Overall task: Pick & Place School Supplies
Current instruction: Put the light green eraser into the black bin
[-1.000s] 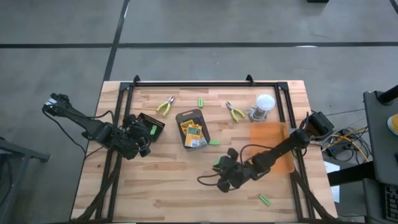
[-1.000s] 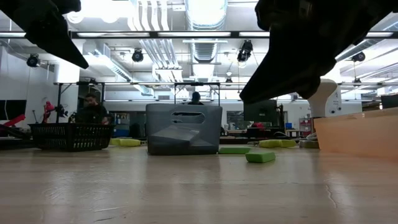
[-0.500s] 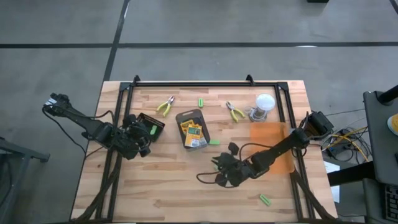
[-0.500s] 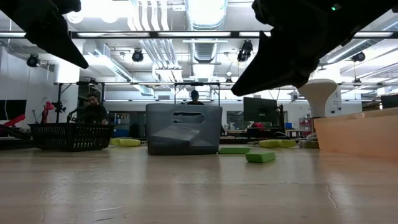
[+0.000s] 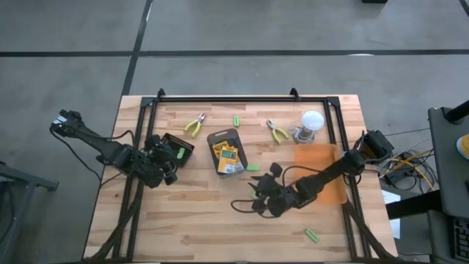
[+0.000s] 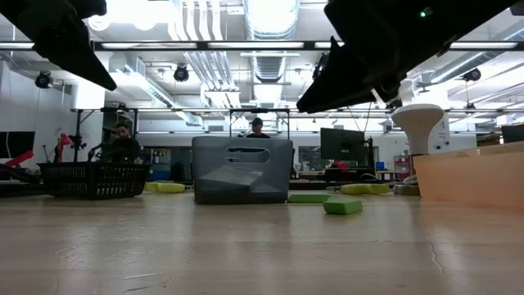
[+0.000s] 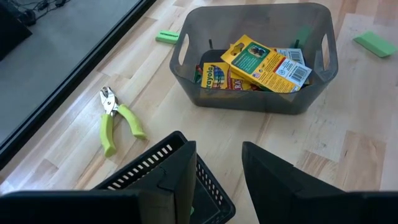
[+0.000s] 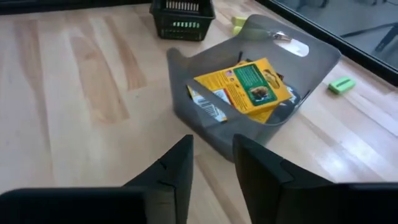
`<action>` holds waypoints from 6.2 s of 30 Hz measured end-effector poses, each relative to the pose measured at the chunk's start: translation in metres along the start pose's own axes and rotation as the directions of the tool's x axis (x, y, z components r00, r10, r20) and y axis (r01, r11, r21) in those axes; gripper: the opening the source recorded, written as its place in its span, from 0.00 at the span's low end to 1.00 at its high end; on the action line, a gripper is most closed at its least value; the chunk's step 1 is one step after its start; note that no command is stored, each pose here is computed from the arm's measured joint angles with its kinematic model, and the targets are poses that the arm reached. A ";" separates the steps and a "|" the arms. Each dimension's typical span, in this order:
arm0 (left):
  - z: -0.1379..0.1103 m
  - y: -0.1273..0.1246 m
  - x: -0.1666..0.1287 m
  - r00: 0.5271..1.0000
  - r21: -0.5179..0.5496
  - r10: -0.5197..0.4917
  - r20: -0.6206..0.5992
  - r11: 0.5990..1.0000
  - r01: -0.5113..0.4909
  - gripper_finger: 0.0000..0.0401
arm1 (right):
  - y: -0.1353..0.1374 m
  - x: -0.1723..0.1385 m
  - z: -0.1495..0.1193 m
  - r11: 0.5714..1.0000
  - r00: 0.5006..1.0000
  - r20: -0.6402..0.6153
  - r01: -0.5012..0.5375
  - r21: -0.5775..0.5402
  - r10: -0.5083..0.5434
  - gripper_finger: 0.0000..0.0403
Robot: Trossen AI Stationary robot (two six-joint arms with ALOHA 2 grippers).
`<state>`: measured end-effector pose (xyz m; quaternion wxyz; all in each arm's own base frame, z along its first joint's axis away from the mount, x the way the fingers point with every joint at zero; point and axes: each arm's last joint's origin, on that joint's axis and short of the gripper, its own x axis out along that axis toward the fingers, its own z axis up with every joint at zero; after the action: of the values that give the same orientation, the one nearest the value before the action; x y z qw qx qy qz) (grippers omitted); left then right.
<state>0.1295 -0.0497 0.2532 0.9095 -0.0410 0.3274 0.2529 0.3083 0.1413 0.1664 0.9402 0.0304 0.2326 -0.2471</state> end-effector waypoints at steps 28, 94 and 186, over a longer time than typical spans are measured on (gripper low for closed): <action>0.000 -0.001 0.000 1.000 -0.002 -0.002 0.002 1.000 0.002 0.34 | -0.101 0.026 -0.027 0.983 0.983 0.008 -0.181 -0.014 0.181 0.32; 0.000 -0.003 0.002 1.000 0.003 0.002 -0.002 1.000 -0.002 0.34 | -0.125 0.087 -0.050 0.943 0.922 -0.240 -0.328 -0.064 0.304 0.20; 0.043 -0.067 0.014 0.876 -0.560 -0.403 0.263 0.676 0.479 0.34 | -0.030 0.034 0.093 0.777 0.875 0.055 -0.395 -0.490 0.480 0.23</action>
<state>0.1957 -0.0916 0.2719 0.8981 -0.3944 0.1542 0.1192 0.3596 0.0835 0.2353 0.9678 -0.1640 0.1865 0.0404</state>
